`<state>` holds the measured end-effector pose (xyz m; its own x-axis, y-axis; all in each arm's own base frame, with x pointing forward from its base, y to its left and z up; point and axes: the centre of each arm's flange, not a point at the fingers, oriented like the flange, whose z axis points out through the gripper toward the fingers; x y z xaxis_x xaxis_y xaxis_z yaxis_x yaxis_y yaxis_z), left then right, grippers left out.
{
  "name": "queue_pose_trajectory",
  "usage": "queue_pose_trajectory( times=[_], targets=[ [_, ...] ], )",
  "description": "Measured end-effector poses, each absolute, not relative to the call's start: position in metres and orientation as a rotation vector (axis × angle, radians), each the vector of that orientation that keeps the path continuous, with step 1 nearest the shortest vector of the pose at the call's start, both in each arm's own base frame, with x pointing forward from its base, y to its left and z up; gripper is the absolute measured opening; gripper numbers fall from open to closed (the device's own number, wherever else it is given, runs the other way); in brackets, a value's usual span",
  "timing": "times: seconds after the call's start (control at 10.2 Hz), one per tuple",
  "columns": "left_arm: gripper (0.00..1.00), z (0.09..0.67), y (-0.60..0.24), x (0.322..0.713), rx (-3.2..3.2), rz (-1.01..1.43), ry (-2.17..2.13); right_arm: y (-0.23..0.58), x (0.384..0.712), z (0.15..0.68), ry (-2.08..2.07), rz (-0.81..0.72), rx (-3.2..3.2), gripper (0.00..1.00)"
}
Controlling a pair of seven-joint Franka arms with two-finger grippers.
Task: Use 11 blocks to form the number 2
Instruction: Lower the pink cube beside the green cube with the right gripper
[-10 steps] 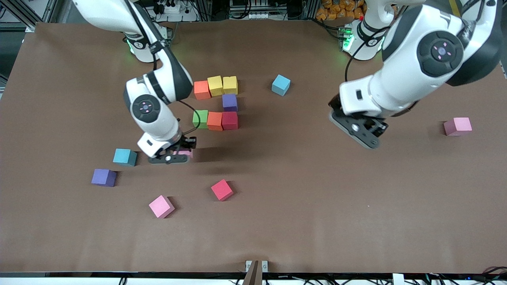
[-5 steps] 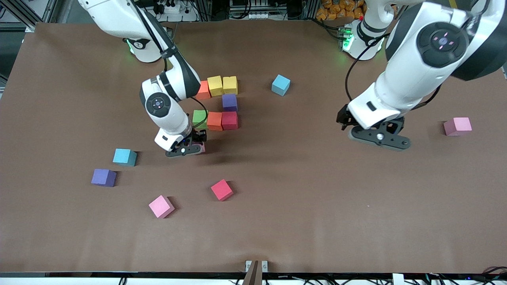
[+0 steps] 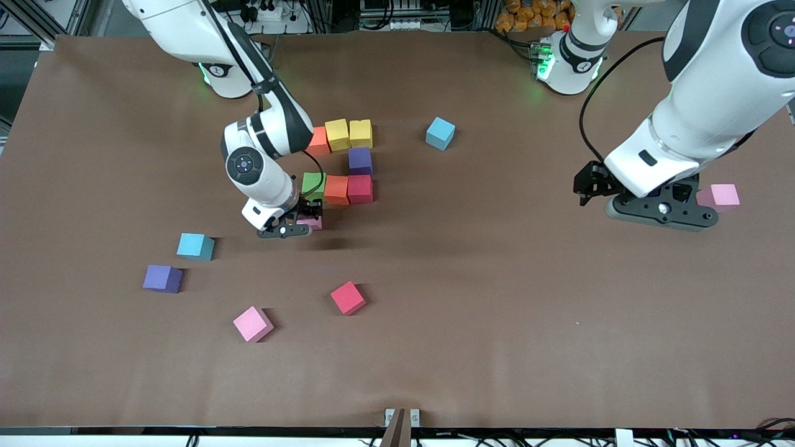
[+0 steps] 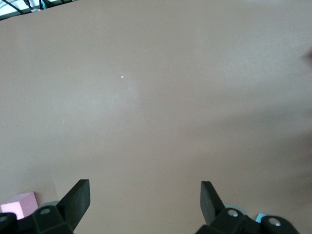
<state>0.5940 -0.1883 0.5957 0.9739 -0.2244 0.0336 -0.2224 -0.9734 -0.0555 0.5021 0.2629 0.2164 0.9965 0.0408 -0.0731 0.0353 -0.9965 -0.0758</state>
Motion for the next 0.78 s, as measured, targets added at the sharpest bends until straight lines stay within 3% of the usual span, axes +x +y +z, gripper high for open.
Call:
queue_pose_trajectory(
  times=[0.49,0.78],
  targets=[
    [1.0,0.605,-0.125,0.602,-3.159,-0.027,0.165,0.275,0.492,0.216,-0.018,0.089,-3.063,0.55],
    [1.0,0.604,-0.131,0.589,-3.15,0.057,0.164,0.279,0.487,0.216,0.007,0.093,-3.065,0.55]
  ],
)
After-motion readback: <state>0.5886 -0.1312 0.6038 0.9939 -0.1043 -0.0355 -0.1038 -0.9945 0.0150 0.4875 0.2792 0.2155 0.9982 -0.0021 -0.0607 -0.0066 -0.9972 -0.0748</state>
